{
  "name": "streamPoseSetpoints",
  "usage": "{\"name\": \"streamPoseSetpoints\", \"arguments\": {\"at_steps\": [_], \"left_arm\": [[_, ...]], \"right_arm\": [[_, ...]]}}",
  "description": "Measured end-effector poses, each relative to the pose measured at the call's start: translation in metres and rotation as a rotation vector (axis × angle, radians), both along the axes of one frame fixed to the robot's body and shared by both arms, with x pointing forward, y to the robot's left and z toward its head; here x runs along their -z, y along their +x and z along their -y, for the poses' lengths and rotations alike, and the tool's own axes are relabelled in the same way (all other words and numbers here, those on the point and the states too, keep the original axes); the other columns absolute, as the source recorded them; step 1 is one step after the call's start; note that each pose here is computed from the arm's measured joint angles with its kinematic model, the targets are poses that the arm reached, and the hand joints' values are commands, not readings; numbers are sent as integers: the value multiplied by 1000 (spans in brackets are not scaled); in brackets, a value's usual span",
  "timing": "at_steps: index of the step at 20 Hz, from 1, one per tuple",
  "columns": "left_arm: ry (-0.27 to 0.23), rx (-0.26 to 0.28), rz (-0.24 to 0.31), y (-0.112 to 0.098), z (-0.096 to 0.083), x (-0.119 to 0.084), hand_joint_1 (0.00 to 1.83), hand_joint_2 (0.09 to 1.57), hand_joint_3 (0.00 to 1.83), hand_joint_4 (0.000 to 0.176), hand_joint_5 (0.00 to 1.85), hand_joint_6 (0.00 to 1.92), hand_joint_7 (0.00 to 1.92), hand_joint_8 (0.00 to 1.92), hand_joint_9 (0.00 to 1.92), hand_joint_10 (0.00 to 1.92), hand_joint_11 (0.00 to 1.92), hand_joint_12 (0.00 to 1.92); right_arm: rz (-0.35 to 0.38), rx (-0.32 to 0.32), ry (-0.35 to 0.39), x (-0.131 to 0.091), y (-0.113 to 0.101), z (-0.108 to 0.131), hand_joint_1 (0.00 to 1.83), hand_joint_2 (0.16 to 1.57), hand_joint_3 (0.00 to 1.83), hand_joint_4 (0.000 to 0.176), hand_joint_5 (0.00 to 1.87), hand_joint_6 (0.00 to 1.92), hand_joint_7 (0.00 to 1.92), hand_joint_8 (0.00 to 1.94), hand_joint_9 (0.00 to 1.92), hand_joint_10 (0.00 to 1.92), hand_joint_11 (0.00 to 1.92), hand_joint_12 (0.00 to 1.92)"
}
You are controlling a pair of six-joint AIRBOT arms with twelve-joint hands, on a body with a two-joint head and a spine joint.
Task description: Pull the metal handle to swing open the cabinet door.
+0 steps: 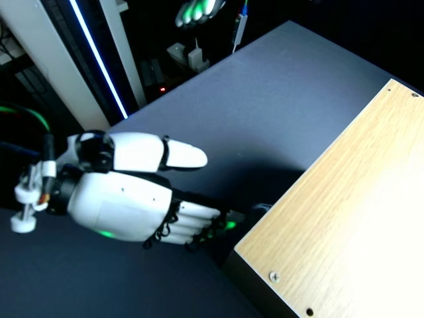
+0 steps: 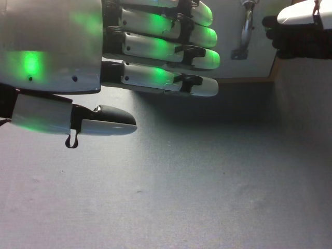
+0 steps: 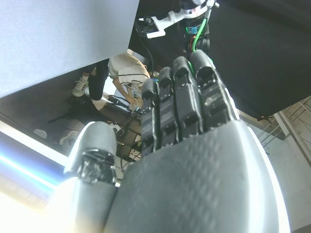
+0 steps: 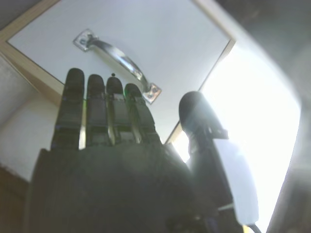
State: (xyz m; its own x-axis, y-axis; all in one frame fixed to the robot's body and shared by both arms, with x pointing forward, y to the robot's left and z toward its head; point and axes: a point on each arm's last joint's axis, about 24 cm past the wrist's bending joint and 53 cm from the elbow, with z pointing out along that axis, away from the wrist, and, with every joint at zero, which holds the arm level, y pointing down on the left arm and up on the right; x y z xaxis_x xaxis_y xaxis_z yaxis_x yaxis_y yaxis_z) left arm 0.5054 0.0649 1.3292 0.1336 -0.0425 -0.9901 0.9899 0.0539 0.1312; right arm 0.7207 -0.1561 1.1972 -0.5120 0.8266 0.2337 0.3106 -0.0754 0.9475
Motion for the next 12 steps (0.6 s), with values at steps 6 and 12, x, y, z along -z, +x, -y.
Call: {"name": "streamPoseSetpoints", "arguments": {"at_steps": [6, 12], "left_arm": [[0, 0, 0, 0, 0, 0, 0, 1571, 84, 0, 282, 3, 268, 3, 231, 2, 0, 544], [0, 0, 0, 0, 0, 0, 0, 1571, 88, 0, 293, 3, 282, 4, 244, 4, 0, 571]], "right_arm": [[-11, 18, -10, 5, 3, -2, 0, 1571, 65, 0, 63, 0, 76, 0, 68, 0, 0, 341], [-23, 11, -12, 10, 4, -18, 0, 1571, 65, 0, 74, 3, 84, 1, 78, 2, 0, 357]]}}
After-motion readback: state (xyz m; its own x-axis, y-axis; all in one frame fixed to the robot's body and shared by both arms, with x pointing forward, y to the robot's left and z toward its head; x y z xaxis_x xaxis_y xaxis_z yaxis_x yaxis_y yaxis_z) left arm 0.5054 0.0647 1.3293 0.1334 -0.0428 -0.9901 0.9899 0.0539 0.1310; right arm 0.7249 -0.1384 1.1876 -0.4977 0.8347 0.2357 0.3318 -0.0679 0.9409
